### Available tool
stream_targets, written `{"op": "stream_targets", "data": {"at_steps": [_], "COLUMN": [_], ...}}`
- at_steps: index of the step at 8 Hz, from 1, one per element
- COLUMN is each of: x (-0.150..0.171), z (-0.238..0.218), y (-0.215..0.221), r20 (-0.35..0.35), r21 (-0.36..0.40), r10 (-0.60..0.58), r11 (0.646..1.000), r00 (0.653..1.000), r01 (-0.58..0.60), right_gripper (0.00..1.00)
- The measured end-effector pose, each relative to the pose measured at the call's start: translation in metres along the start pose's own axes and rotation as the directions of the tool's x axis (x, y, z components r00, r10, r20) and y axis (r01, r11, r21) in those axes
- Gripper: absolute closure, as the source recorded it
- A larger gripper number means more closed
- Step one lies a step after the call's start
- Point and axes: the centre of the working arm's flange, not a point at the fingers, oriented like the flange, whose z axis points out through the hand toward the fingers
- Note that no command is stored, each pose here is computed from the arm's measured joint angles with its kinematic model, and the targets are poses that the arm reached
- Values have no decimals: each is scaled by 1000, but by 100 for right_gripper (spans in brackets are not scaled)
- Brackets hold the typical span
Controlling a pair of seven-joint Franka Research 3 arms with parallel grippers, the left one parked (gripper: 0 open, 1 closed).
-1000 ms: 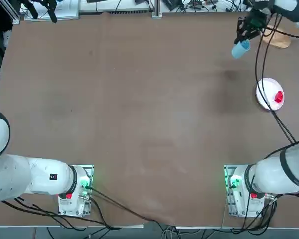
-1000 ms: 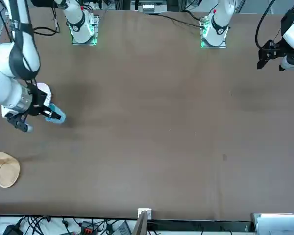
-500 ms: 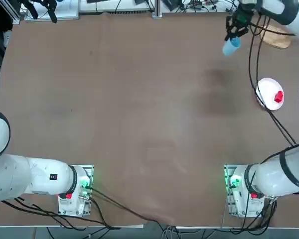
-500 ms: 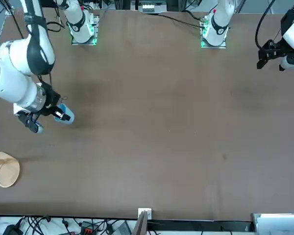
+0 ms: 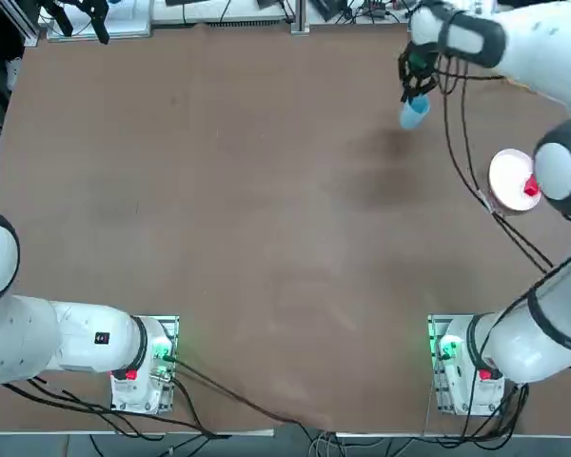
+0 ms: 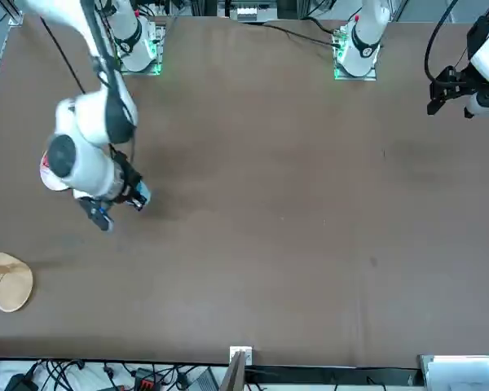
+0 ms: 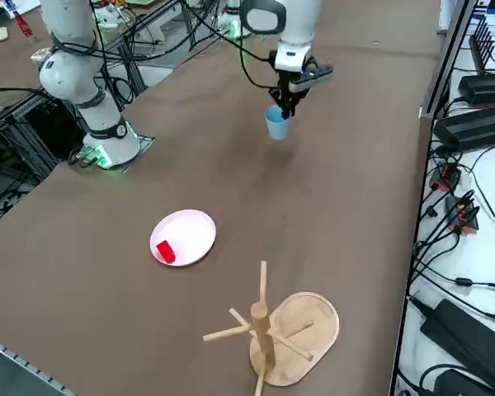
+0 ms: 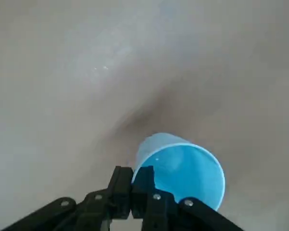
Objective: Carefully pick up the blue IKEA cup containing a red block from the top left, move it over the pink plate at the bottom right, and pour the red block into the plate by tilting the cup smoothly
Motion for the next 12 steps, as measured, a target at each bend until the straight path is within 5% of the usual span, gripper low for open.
{"op": "stream_targets", "data": {"at_steps": [4,12], "x": [12,10], "z": [52,73], "y": [-6,-11], "r20": [-20,-46], "r21": [-66,-100], "r10": [32,41], "r11": [997,994], "r00": [999,998], "r01": [-33,-46], "right_gripper": [97,97]}}
